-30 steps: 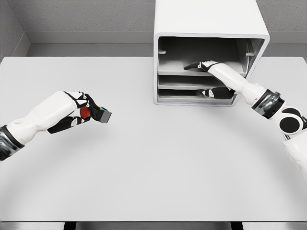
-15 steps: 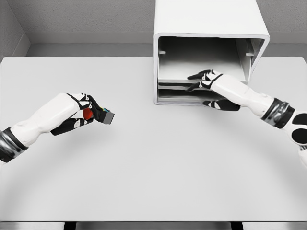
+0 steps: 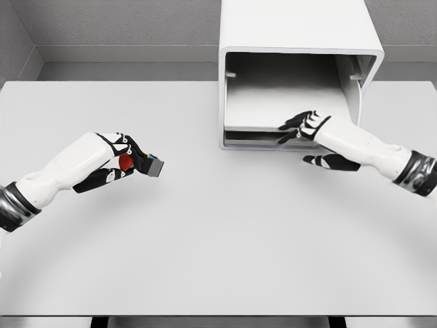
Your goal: Slide open multi-storey tabletop storage cabinets and put open load switch and slide close multi-storey tabletop storage cabinets
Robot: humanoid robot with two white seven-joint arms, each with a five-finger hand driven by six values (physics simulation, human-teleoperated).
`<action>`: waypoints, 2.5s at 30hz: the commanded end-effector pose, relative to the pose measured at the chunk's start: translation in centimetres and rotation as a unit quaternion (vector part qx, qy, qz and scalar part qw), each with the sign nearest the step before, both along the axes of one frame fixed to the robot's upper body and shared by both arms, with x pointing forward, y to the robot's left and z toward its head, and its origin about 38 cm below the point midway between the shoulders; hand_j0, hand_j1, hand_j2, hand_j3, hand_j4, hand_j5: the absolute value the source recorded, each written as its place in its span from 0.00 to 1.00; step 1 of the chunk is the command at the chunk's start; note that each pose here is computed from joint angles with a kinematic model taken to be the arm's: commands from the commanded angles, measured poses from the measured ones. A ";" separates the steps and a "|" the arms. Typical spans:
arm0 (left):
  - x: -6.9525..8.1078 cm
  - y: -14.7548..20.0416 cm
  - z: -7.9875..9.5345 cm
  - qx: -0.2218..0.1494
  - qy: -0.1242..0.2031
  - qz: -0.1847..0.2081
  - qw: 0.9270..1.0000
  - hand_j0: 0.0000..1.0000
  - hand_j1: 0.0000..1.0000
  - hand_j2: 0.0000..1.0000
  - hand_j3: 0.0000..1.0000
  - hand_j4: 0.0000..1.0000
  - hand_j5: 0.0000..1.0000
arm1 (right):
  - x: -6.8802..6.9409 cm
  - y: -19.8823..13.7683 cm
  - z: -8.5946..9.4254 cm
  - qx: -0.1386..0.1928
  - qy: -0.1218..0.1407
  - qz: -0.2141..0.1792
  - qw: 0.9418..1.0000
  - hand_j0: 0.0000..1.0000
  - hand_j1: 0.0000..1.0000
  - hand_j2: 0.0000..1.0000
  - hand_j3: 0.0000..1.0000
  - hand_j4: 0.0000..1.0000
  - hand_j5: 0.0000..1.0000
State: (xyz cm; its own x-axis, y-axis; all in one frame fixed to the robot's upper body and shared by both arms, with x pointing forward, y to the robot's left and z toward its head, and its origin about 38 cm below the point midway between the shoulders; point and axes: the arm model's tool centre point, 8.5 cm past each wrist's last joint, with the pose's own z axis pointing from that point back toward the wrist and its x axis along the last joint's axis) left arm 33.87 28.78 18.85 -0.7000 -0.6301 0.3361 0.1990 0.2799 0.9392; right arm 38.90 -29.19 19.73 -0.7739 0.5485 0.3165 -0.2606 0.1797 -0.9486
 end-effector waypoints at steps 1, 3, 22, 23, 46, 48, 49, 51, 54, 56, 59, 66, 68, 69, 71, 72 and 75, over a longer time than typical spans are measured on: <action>0.0 0.0 0.1 -0.004 0.001 0.000 1.000 0.30 0.30 0.30 0.30 0.30 0.30 | -0.1 -0.1 1.0 0.003 -0.010 0.001 1.000 0.72 0.72 0.72 0.72 0.72 0.72; 0.0 0.0 0.1 -0.004 0.001 0.000 1.000 0.30 0.30 0.30 0.30 0.30 0.30 | -0.5 -0.1 1.2 0.002 -0.011 0.005 1.000 0.72 0.72 0.72 0.72 0.72 0.72; 0.0 0.0 0.0 -0.007 0.001 0.001 1.000 0.30 0.30 0.30 0.30 0.30 0.30 | -2.5 -1.1 2.2 0.008 -0.024 0.002 1.000 0.72 0.72 0.72 0.72 0.72 0.72; 0.0 0.0 0.0 -0.007 0.001 0.001 1.000 0.30 0.30 0.30 0.30 0.30 0.30 | -2.6 -1.3 2.2 0.009 -0.024 0.000 1.000 0.72 0.72 0.72 0.72 0.72 0.72; 1.3 -0.7 2.2 -0.009 -0.031 -0.009 0.999 0.29 0.29 0.29 0.29 0.29 0.29 | -4.4 -4.2 4.0 0.015 -0.046 -0.034 0.998 0.69 0.69 0.69 0.69 0.69 0.69; 1.6 -1.4 2.7 -0.021 -0.040 -0.013 0.999 0.29 0.29 0.29 0.29 0.29 0.29 | -4.4 -4.2 4.0 0.015 -0.046 -0.034 0.998 0.69 0.69 0.69 0.69 0.69 0.69; 1.8 -1.5 3.0 -0.023 -0.044 -0.013 0.999 0.29 0.29 0.29 0.29 0.29 0.29 | -4.4 -4.2 4.0 0.016 -0.047 -0.034 0.998 0.69 0.69 0.69 0.69 0.69 0.69; 2.1 -1.8 3.6 -0.024 -0.053 -0.017 0.998 0.28 0.28 0.28 0.28 0.28 0.28 | -4.4 -4.2 4.0 0.016 -0.047 -0.034 0.998 0.67 0.67 0.67 0.67 0.67 0.67; 2.6 -3.3 4.2 -0.028 -0.061 -0.037 0.997 0.28 0.28 0.28 0.28 0.28 0.28 | -4.6 -4.9 4.3 0.022 -0.050 -0.045 0.998 0.64 0.64 0.64 0.64 0.64 0.64; 2.8 -3.7 4.5 -0.029 -0.066 -0.042 0.997 0.27 0.27 0.27 0.27 0.27 0.27 | -4.6 -5.0 4.4 0.023 -0.050 -0.046 0.997 0.60 0.60 0.60 0.60 0.60 0.60; 2.9 -4.2 4.8 -0.036 -0.070 -0.045 0.996 0.28 0.28 0.28 0.28 0.28 0.28 | -4.7 -5.4 4.4 0.024 -0.050 -0.052 0.997 0.61 0.61 0.61 0.61 0.61 0.61; 3.2 -5.3 5.3 -0.047 -0.078 -0.055 0.994 0.27 0.27 0.27 0.27 0.27 0.27 | -4.8 -6.2 5.1 0.025 -0.062 -0.064 0.996 0.61 0.61 0.61 0.61 0.61 0.61; 3.2 -5.8 5.3 -0.050 -0.079 -0.060 0.994 0.27 0.27 0.27 0.27 0.27 0.27 | -4.8 -6.6 5.4 0.026 -0.066 -0.070 0.995 0.61 0.61 0.61 0.61 0.61 0.61; 3.3 -6.0 5.4 -0.053 -0.079 -0.062 0.994 0.27 0.27 0.27 0.27 0.27 0.27 | -4.8 -6.6 5.4 0.026 -0.066 -0.070 0.995 0.61 0.61 0.61 0.61 0.61 0.61; 3.3 -6.4 5.5 -0.053 -0.081 -0.067 0.993 0.27 0.27 0.27 0.27 0.27 0.27 | -4.9 -6.7 5.3 0.025 -0.065 -0.070 0.995 0.61 0.61 0.61 0.61 0.61 0.61; 3.4 -6.5 5.7 -0.054 -0.084 -0.069 0.993 0.27 0.27 0.27 0.27 0.27 0.27 | -4.9 -6.7 5.4 0.025 -0.066 -0.071 0.995 0.61 0.61 0.61 0.61 0.61 0.61; 3.5 -7.9 6.0 -0.056 -0.087 -0.086 0.991 0.27 0.27 0.27 0.27 0.27 0.27 | -4.9 -6.9 5.5 0.026 -0.068 -0.074 0.995 0.61 0.61 0.61 0.61 0.61 0.61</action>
State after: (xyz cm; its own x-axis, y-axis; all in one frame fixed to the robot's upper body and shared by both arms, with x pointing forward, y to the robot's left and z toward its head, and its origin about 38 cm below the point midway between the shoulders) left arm 37.55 21.62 25.20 -0.8407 -0.4815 0.2479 0.0723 0.3538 0.9325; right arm 33.87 -35.92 24.72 -0.7235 0.6437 0.2494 -0.1106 0.2485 -0.9623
